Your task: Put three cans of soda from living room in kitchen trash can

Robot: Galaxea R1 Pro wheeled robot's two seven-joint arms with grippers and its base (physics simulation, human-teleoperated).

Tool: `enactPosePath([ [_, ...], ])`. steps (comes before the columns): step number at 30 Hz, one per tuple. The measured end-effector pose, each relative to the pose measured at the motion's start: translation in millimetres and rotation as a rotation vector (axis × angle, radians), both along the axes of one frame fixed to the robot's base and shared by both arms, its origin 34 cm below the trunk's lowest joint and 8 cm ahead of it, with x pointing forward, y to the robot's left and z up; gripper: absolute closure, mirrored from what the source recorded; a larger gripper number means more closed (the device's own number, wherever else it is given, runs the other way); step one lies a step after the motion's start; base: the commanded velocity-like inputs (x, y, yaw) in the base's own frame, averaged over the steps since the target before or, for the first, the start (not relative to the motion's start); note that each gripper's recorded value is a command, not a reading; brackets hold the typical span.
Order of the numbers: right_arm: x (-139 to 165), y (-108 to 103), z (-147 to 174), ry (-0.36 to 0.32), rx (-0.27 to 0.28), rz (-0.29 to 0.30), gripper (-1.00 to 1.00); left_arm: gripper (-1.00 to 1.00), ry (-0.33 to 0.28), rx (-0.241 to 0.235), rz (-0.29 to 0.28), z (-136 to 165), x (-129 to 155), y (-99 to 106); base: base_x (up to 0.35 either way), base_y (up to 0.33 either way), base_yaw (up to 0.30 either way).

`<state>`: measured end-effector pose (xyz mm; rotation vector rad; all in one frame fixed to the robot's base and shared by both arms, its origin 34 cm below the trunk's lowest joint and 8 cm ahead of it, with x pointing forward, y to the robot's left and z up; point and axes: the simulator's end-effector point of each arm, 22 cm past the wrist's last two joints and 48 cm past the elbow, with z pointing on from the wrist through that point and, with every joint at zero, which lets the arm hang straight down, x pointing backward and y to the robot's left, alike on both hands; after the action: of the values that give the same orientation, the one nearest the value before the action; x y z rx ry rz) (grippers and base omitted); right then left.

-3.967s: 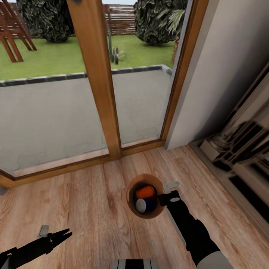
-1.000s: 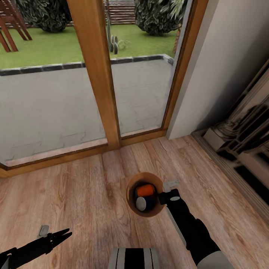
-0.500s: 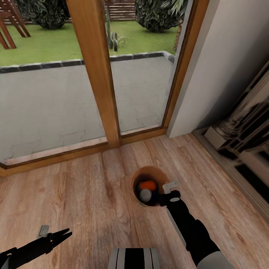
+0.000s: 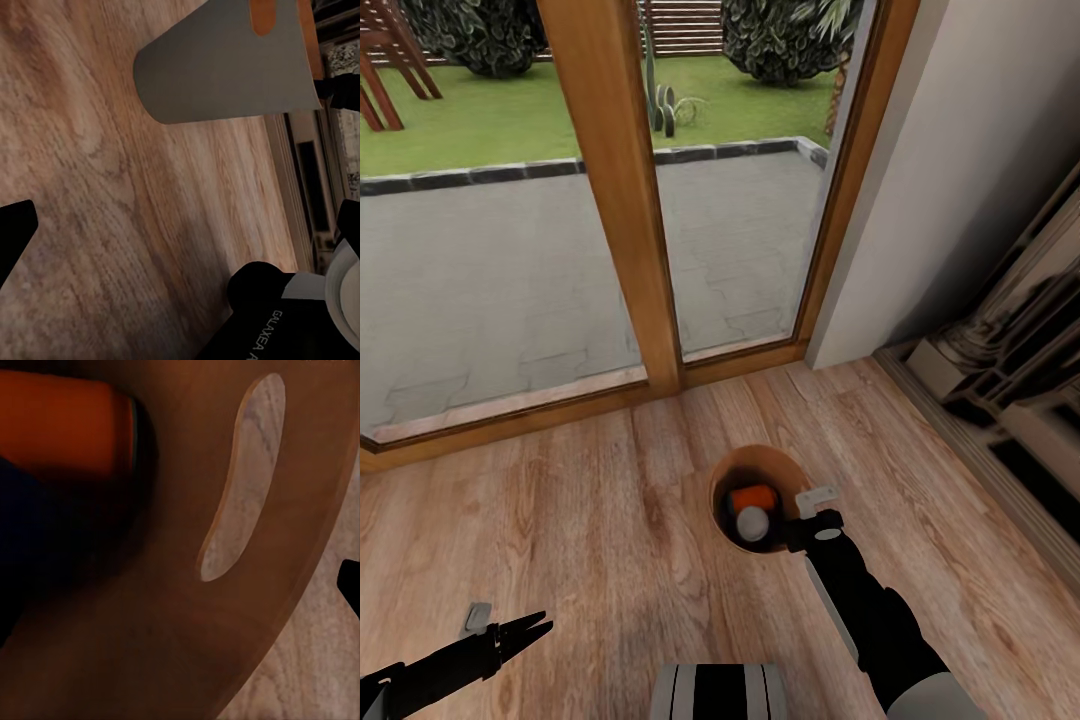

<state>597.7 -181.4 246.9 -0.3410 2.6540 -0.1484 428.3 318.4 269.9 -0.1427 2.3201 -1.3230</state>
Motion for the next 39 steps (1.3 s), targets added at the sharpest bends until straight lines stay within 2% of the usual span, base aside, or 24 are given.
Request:
enactPosePath([
  [22, 0.0, 0.0, 0.0, 0.0, 0.0, 0.0, -1.0, -1.0, 0.0, 0.0, 0.001, 0.0, 0.2, 0.2, 0.001, 0.0, 0.0],
  [39, 0.0, 0.0, 0.0, 0.0, 0.0, 0.0, -1.0, -1.0, 0.0, 0.0, 0.001, 0.0, 0.2, 0.2, 0.062, 0.0, 0.0],
])
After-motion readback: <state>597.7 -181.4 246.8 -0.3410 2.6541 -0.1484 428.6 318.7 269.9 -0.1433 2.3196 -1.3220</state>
